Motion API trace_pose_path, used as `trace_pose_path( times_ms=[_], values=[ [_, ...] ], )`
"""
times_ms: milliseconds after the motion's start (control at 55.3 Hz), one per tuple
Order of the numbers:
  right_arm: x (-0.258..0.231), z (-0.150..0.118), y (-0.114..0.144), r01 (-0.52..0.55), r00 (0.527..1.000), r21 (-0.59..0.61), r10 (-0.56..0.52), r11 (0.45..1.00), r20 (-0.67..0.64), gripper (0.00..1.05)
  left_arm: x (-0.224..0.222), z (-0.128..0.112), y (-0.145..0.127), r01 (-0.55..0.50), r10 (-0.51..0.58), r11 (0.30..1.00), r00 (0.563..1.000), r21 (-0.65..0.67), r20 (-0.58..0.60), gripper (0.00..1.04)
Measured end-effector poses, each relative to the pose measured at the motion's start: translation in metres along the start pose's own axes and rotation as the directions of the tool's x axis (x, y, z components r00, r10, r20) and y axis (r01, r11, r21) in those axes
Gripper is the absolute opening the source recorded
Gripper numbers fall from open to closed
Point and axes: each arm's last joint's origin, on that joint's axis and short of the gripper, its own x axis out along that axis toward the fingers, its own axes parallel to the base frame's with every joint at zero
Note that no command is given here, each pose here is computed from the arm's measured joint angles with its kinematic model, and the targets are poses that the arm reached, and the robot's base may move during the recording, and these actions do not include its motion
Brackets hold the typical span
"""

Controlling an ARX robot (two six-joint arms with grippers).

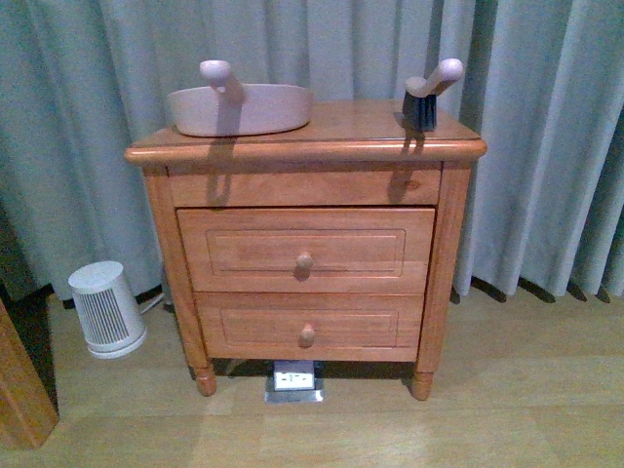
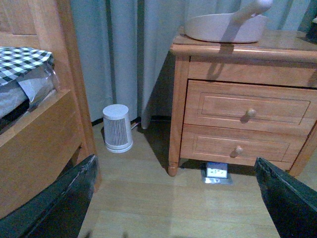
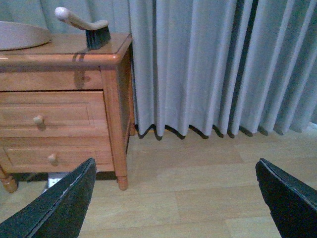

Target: Clean up trash

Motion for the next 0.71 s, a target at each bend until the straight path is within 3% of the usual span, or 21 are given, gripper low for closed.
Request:
trace_pose_path(
  times_ms=[705],
  values=[
    [0.0,0.0,0.0,0.0,1.0,0.0,0.0,1.0,0.0,0.97,0.0,0.0,0.0,0.0,0.0,1.0,1.0,0.0,0.0,0.97]
  ],
)
